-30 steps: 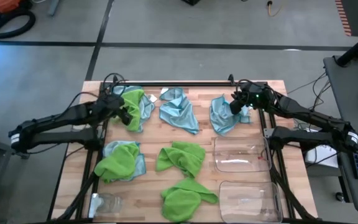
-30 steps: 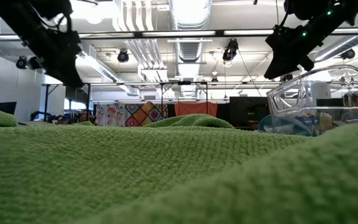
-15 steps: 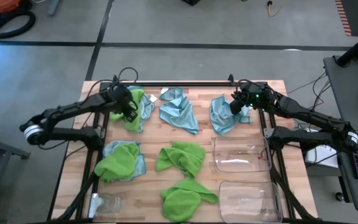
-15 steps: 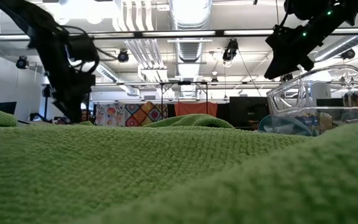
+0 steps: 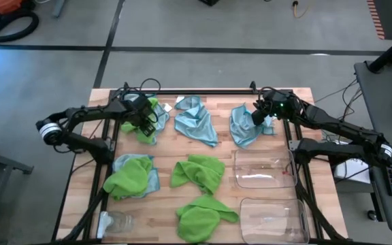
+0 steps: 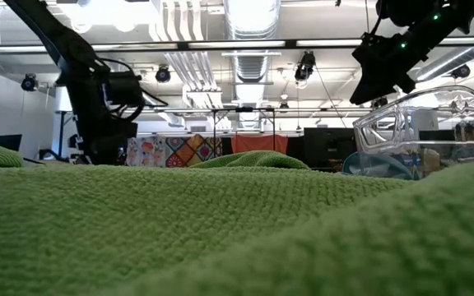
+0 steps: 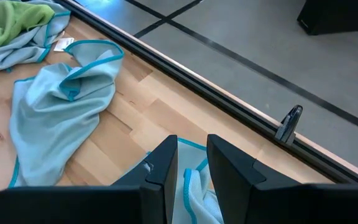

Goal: Sort microfiber towel by color & place in baskets
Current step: Put the green microfiber cloth into the top transparent bin

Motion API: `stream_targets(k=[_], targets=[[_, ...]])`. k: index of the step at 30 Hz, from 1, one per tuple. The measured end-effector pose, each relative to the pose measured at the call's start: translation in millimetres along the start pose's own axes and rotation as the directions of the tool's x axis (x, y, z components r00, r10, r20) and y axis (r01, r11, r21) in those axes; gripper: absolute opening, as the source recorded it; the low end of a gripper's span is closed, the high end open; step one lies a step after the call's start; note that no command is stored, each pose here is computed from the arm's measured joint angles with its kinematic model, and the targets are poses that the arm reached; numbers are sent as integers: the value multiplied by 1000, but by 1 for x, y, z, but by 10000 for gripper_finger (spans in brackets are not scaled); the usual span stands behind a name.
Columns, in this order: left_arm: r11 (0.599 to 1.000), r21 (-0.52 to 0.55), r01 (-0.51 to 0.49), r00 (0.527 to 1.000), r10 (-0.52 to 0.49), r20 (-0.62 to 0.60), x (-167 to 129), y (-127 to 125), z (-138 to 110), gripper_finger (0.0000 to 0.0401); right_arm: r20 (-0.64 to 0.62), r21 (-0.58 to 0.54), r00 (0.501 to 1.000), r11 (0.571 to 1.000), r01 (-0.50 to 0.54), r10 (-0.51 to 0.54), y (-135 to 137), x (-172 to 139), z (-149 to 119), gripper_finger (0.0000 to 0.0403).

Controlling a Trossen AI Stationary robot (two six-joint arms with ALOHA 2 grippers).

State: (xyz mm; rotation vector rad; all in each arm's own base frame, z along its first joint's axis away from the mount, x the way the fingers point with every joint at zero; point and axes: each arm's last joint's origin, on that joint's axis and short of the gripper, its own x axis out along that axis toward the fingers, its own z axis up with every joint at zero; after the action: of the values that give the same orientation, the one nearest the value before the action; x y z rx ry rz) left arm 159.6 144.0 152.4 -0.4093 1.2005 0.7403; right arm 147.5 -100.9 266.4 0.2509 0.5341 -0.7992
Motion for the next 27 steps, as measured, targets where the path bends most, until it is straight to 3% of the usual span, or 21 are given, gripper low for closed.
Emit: stream_targets(k=[6, 12, 19, 27], targets=[[999, -4, 42, 999, -42, -4, 1, -2, 11, 9, 0, 0, 1000, 1000, 0, 0, 0, 0, 0, 82], [985, 7, 171, 983, -171, 64, -17, -6, 34, 2, 0, 0, 1000, 1000, 0, 0, 0, 0, 0, 82], [953, 84, 292, 938, -302, 172, -63, -18, 69, 1, 0, -2, 1000, 1000, -1, 1, 0, 0, 0, 82], [894, 260, 366, 838, -438, 325, -126, -53, 104, 0, 1, -28, 1000, 1000, 0, 0, 0, 0, 0, 82]])
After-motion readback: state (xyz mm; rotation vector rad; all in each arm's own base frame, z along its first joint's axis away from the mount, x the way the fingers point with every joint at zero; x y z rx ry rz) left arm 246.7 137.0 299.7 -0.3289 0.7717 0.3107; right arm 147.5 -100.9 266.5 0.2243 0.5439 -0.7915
